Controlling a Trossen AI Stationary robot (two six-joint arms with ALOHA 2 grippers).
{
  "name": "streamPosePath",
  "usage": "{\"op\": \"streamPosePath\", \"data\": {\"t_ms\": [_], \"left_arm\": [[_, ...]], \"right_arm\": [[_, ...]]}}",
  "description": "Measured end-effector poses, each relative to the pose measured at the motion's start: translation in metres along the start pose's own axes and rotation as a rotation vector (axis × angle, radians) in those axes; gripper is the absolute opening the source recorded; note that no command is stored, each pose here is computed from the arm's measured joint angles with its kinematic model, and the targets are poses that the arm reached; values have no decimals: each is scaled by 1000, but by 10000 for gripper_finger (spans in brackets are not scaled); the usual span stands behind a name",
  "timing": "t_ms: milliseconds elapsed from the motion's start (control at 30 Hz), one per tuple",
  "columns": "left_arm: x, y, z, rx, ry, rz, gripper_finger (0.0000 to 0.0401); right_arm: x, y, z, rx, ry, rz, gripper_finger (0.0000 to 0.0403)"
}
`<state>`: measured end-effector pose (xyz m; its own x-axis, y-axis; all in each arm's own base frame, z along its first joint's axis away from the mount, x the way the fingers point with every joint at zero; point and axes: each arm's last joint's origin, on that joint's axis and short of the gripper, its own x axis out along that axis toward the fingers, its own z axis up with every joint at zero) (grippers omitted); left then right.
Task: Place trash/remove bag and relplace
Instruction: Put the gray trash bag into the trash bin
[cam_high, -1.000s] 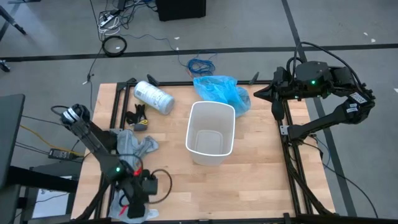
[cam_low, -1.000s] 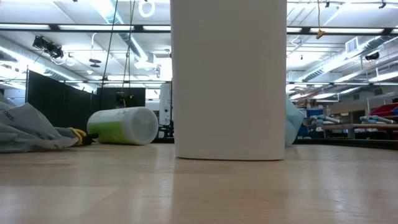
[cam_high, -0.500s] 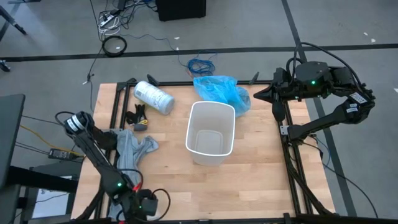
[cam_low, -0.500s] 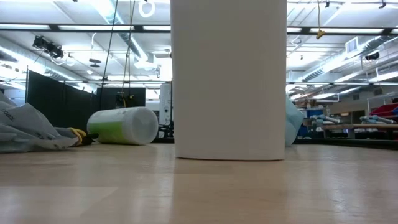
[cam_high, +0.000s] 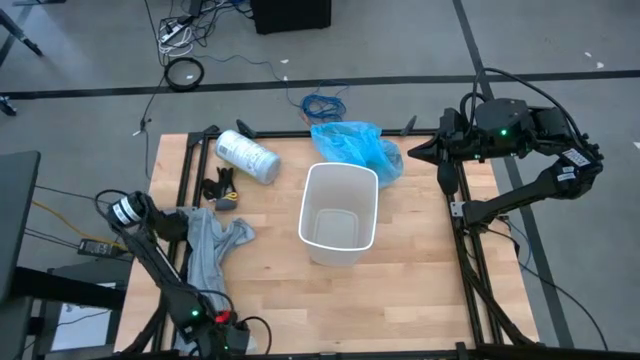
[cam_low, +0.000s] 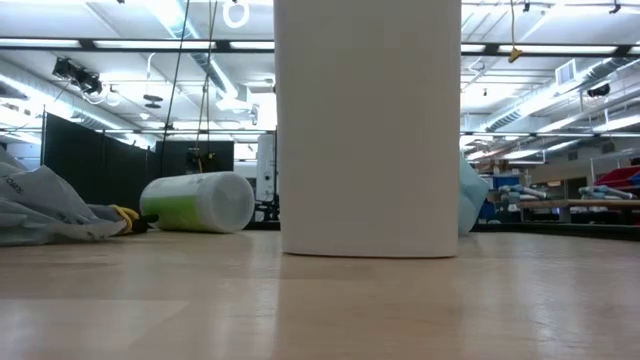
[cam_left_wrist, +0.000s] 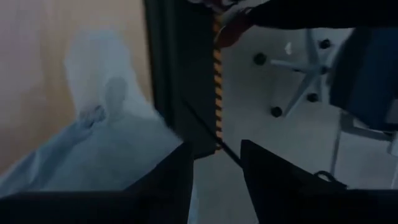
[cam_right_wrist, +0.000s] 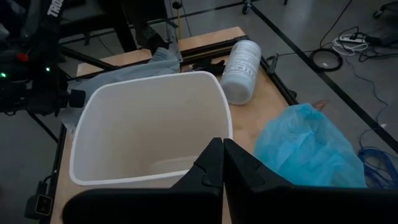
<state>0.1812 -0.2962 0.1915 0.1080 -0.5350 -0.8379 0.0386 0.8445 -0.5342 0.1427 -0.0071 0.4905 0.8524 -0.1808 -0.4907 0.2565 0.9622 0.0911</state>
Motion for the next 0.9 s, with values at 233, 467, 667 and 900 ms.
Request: {"op": "streamPosePath", "data": {"t_ms": [233,467,667,900], "left_arm": [[16,18,-9,-151,90,182,143],[15,32,-13,-200,48,363,143],[9,43,-13,-182,-40,535,142],[0,60,-7,-216,-16,677,63]], "right_arm": [[0,0,0,9,0,0,0],[0,0,0,43,0,0,0],[0,0,0,51,0,0,0],[0,0,0,58,0,1,0]]}}
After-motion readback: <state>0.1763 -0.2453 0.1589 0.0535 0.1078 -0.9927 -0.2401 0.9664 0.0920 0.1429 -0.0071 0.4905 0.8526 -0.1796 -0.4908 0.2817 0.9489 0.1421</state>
